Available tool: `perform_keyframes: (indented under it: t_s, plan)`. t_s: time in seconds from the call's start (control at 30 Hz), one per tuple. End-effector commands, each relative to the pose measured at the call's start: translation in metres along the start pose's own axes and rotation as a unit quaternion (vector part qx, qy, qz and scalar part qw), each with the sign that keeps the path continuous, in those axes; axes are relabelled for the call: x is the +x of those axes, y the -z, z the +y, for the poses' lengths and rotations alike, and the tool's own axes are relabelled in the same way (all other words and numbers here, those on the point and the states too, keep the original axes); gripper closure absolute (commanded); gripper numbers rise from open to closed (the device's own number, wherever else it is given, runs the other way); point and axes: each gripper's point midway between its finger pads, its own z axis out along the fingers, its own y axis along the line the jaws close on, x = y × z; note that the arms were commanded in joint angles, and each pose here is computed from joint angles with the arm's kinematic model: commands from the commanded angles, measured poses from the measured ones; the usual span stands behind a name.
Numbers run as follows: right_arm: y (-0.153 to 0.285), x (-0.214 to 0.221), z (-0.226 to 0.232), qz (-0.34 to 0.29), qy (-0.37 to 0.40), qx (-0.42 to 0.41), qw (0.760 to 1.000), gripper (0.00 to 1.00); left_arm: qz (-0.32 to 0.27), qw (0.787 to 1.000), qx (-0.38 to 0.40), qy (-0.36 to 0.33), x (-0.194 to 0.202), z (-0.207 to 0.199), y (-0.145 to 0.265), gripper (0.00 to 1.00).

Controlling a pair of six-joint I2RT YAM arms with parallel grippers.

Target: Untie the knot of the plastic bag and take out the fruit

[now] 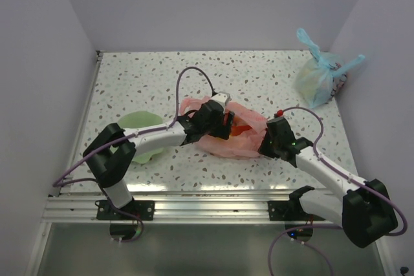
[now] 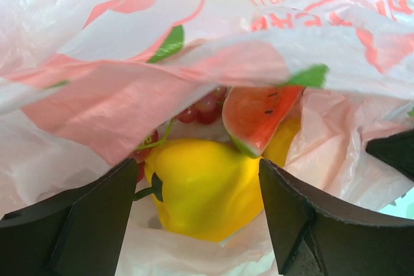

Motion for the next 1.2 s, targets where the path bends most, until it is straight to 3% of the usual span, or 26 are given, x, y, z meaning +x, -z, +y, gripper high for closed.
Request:
perform_keyframes:
  t_s: [0.0,0.27,0.43,0.77,0.9,1.03,1.17]
  plan:
    - [-0.003,-0.002,0.003,-0.003,0.002,-0.009,1.0,1.0,-0.018,0.998,-0.014,0.062,-0.002,0.004,-0.011,0.2]
    - [-0.006,-0.001,0.005,0.001,0.001,-0.012,1.0,1.0,0.006,0.99,-0.003,0.14,0.032,-0.001,-0.028,0.13]
    - [-0.007,0.001,0.004,0.003,0.002,-0.012,1.0,1.0,0.009,0.99,0.003,0.143,0.036,-0.002,-0.03,0.04]
    - [-0.008,0.002,0.006,0.008,0.006,-0.018,1.0,1.0,0.027,0.992,0.011,0.122,0.04,-0.018,-0.029,0.02]
    - [-0.007,0.002,0.007,0.006,0.006,-0.02,1.0,1.0,0.006,0.993,-0.012,0.114,0.03,-0.009,-0.02,0.16]
    - [-0.006,0.001,0.007,0.004,0.004,-0.022,1.0,1.0,-0.016,0.995,-0.042,0.093,0.011,0.003,-0.008,0.47]
    - [-0.006,0.0,0.007,0.002,0.004,-0.02,1.0,1.0,-0.04,0.995,-0.057,0.07,-0.01,0.008,0.003,0.68]
